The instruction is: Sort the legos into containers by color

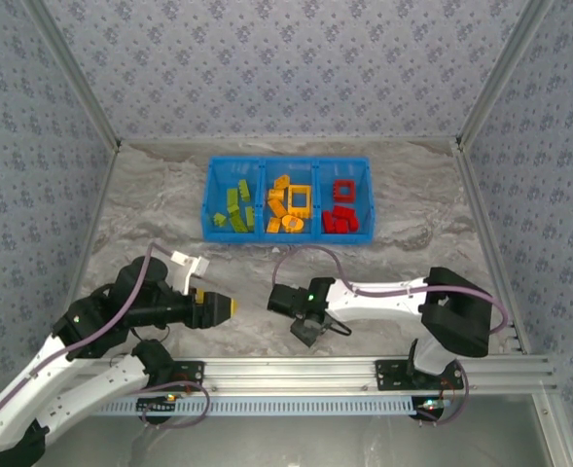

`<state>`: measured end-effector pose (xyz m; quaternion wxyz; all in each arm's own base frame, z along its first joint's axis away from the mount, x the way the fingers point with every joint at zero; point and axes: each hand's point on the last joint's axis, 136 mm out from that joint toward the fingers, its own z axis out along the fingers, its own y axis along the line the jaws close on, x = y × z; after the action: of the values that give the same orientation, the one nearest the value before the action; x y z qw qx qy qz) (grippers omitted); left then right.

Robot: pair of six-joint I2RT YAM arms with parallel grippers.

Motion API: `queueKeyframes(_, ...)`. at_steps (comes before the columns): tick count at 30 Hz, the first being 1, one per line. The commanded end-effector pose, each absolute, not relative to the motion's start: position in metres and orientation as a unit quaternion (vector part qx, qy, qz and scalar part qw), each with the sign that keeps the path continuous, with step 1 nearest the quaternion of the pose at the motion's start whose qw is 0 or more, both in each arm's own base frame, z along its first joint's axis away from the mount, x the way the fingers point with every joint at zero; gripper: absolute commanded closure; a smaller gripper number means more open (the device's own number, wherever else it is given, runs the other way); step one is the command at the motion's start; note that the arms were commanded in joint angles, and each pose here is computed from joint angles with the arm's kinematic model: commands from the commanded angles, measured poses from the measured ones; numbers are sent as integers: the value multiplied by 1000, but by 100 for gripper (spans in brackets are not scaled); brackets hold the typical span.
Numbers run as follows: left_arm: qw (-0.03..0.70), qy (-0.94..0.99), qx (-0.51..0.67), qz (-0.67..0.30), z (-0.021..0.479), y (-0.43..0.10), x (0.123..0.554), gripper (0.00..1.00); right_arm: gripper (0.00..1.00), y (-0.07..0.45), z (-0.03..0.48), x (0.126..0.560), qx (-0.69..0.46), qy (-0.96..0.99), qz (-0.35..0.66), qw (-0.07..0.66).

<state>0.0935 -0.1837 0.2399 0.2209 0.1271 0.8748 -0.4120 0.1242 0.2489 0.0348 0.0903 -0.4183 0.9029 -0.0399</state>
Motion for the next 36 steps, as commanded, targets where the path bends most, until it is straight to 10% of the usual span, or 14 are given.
queueKeyframes(1, 205, 879, 121, -414, 234, -186, 92, 31, 38, 261, 33, 128, -423, 902, -15, 84)
queueKeyframes(20, 199, 871, 117, -434, 233, -204, 101, 30, 78, 259, 56, 150, -355, 926, 18, 126)
queueKeyframes(36, 344, 849, 114, -383, 290, -288, 217, 31, 79, 184, 177, 386, -47, 942, 124, 307)
